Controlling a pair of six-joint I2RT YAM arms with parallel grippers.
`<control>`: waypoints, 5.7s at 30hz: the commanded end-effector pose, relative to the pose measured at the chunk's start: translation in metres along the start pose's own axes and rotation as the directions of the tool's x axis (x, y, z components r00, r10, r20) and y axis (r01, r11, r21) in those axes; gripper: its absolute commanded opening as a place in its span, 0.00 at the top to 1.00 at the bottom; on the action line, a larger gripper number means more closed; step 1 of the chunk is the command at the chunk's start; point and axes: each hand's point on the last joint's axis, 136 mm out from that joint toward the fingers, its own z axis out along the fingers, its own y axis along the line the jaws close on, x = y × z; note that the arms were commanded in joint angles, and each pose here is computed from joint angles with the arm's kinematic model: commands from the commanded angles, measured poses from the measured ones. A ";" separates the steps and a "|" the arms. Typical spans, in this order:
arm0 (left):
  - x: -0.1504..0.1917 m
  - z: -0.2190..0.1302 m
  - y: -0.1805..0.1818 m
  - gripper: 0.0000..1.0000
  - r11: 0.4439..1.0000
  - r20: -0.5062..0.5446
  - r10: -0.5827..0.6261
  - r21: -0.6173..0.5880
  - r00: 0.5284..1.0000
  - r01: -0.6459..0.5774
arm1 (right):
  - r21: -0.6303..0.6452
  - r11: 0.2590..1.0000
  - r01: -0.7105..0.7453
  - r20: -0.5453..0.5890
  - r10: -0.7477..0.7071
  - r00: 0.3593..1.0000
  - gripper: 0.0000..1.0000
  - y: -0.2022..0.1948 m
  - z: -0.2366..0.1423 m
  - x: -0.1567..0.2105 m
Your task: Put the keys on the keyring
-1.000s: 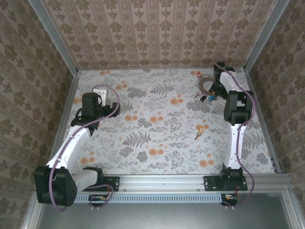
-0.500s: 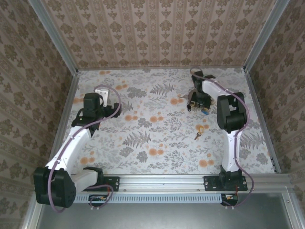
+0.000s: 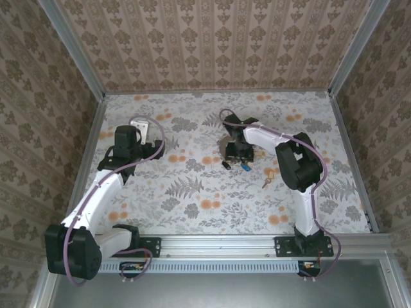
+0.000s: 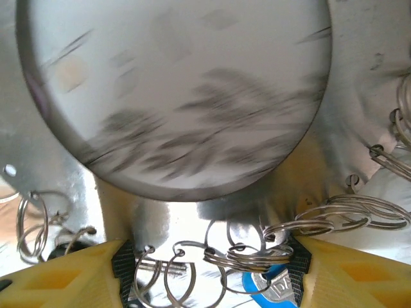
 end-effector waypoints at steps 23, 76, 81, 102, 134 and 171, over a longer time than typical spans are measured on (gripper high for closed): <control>-0.009 -0.011 -0.057 0.00 0.949 0.124 0.152 0.258 0.981 -0.180 | -0.287 0.873 0.394 0.257 -0.326 0.910 0.31 0.060 -0.091 0.005; 0.028 -0.032 -0.142 0.01 0.726 0.226 0.445 0.476 0.867 -0.497 | -0.487 0.539 -0.687 -0.264 0.659 0.704 0.84 0.043 -0.026 -0.028; 0.029 -0.033 -0.144 0.01 0.724 0.223 0.447 0.479 0.866 -0.497 | -0.478 0.537 -0.695 -0.250 0.675 0.694 0.80 0.039 -0.017 -0.033; 0.031 -0.031 -0.146 0.01 0.716 0.211 0.455 0.491 0.865 -0.496 | -0.414 0.484 -0.771 -0.278 0.739 0.614 0.75 0.029 0.016 -0.025; 0.037 -0.026 -0.153 0.01 0.703 0.190 0.457 0.521 0.869 -0.483 | -0.475 0.445 -0.759 -0.237 0.766 0.597 0.83 0.042 0.003 -0.066; -0.011 -0.073 -0.179 0.40 0.561 0.622 0.421 0.394 0.660 -0.728 | -0.687 0.586 -0.429 -0.205 0.409 0.889 1.00 0.093 -0.169 -0.018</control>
